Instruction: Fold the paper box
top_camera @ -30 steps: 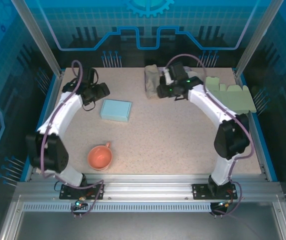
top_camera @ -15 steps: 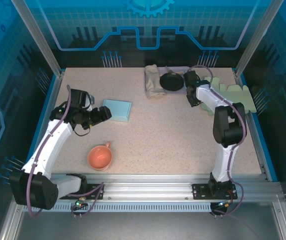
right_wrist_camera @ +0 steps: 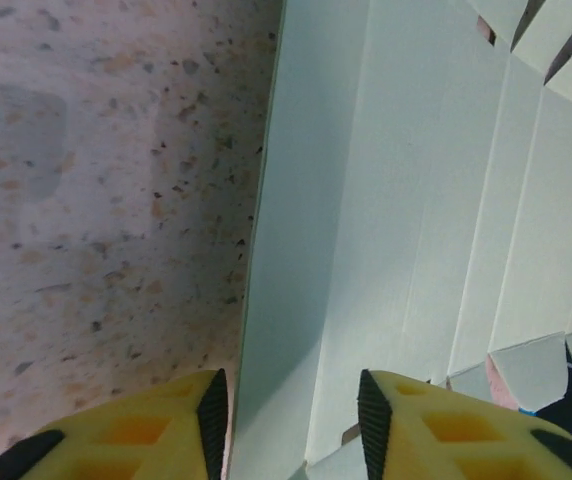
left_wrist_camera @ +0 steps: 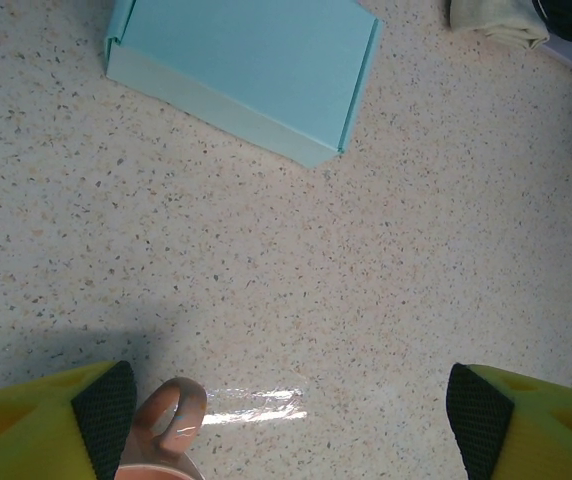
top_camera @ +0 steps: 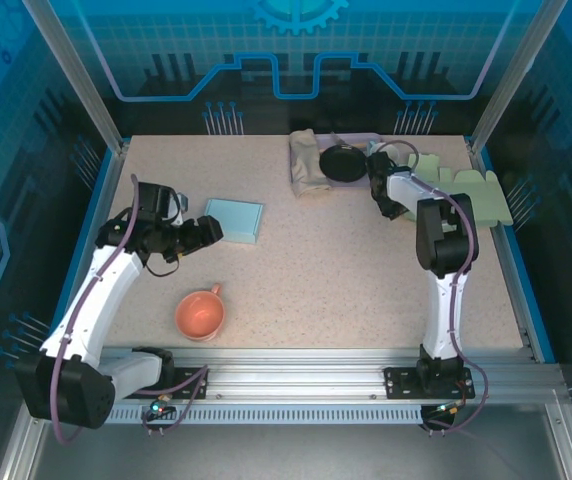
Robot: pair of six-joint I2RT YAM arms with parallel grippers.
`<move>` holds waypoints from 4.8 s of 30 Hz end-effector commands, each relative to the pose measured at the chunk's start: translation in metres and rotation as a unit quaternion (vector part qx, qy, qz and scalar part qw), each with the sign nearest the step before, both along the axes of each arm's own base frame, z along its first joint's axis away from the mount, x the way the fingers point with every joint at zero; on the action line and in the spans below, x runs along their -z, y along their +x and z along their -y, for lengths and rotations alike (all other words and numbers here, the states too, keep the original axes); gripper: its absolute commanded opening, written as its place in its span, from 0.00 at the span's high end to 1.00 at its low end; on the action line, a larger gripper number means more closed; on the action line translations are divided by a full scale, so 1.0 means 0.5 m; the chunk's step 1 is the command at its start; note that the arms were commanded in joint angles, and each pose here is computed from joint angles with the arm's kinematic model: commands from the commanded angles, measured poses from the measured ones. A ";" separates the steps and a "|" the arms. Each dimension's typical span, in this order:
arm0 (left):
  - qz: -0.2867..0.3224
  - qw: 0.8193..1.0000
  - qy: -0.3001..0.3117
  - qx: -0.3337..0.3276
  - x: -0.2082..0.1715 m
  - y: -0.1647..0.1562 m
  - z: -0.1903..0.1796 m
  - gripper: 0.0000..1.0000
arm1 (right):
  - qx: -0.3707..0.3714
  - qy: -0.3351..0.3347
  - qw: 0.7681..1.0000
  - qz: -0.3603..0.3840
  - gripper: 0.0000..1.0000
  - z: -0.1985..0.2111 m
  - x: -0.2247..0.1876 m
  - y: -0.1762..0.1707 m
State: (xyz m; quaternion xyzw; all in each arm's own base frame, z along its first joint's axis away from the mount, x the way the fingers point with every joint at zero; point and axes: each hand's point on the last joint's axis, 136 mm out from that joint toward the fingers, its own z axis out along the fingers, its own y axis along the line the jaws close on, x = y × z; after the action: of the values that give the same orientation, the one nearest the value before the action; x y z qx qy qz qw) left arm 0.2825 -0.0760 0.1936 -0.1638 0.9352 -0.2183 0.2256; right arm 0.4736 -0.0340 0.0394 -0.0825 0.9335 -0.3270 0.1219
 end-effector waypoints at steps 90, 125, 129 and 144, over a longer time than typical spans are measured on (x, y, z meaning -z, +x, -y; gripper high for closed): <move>0.381 0.863 0.166 0.288 -0.119 0.038 0.354 1.00 | -0.422 0.470 0.725 0.274 0.35 -0.429 -0.705 -0.389; 0.342 0.868 0.202 0.298 -0.115 -0.029 0.251 0.99 | -0.716 0.125 0.687 -0.027 0.63 -0.470 -0.462 -0.394; 0.342 0.867 0.207 0.296 -0.116 -0.028 0.248 0.99 | -0.717 0.119 0.687 -0.031 0.68 -0.468 -0.464 -0.396; 0.337 0.869 0.210 0.295 -0.112 -0.026 0.247 0.98 | -0.712 0.118 0.692 -0.030 0.87 -0.464 -0.468 -0.398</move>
State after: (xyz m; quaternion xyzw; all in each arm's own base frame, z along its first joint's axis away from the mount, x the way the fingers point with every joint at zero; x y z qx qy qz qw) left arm 0.2683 -0.2062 0.2555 0.2590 0.8249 -0.1293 0.4856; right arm 0.2809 0.1970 0.2665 -0.7137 0.6331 -0.0288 0.2982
